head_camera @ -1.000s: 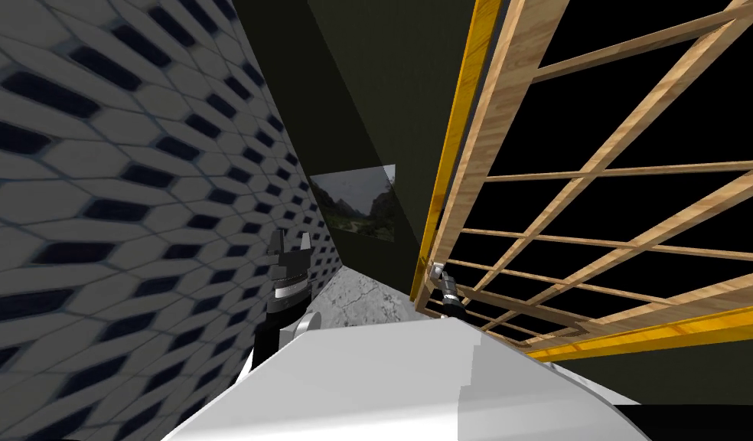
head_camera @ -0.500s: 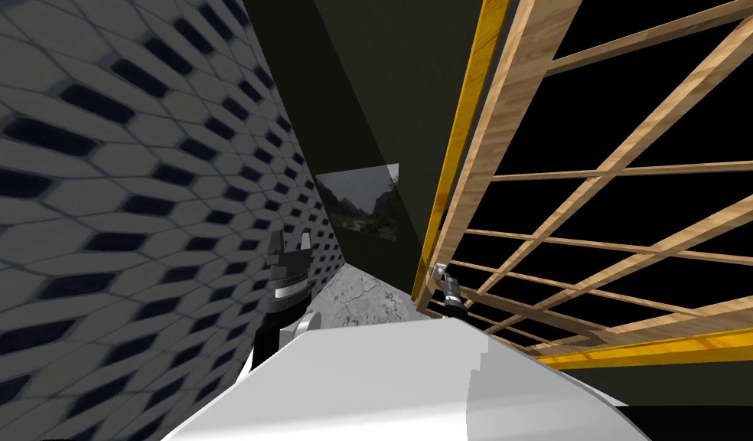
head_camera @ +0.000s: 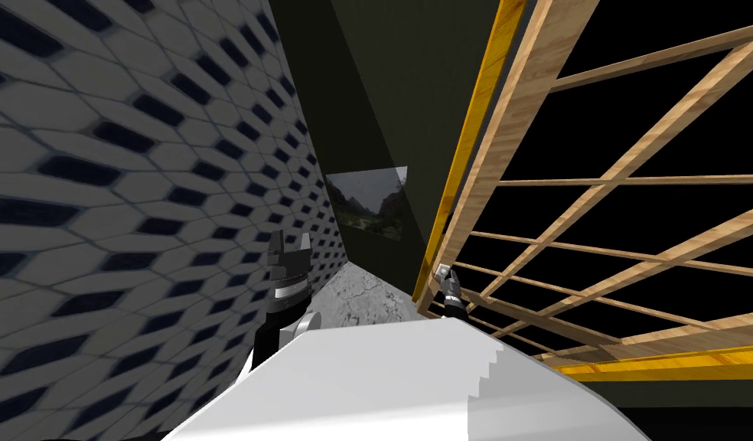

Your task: Pull the door open

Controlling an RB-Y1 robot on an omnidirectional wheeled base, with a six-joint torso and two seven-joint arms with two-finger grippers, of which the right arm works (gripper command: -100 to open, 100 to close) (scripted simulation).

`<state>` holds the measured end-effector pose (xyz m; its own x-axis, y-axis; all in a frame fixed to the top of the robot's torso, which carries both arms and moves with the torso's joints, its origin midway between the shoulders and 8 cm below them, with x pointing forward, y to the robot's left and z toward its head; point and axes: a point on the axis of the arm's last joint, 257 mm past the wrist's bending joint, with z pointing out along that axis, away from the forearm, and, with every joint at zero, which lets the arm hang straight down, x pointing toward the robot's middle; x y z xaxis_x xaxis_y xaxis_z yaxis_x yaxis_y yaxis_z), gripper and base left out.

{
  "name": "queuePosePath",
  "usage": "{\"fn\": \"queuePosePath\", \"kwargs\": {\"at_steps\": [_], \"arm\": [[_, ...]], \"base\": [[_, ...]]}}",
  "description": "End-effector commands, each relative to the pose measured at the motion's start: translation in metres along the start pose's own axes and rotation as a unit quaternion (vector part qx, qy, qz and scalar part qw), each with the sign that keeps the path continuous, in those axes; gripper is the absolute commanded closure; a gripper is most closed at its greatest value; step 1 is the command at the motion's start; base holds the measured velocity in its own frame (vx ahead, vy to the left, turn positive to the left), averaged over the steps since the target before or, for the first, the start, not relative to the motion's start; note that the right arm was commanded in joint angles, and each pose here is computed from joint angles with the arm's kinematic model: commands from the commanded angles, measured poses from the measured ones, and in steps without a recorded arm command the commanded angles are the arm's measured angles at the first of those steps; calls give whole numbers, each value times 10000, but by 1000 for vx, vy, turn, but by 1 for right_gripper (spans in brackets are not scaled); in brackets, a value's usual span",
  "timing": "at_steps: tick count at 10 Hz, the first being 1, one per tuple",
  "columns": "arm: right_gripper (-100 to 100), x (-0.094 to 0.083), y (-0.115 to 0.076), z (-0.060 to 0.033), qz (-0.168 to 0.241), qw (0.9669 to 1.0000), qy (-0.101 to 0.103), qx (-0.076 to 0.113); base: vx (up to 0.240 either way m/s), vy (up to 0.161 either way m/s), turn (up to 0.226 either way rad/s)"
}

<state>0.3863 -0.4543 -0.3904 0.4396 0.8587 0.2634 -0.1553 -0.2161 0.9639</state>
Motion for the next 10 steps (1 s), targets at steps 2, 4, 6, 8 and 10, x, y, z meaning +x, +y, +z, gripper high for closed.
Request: {"fn": "queuePosePath", "kwargs": {"at_steps": [2, 4, 6, 8, 10], "arm": [[-100, 19, -11, 2, 372, 9993, -29, -6], [-100, 31, -14, 4, 813, 9967, -78, -28], [-100, 37, -15, 5, 1125, 9936, -104, -42], [-100, 44, -18, 5, 1405, 9900, -132, -57], [-100, 50, -20, 6, 1679, 9856, -160, -73]], "base": [[-46, 14, 34], [-42, -4, 63], [-51, -6, 31], [-59, -5, 55], [-52, -8, 39]]}}
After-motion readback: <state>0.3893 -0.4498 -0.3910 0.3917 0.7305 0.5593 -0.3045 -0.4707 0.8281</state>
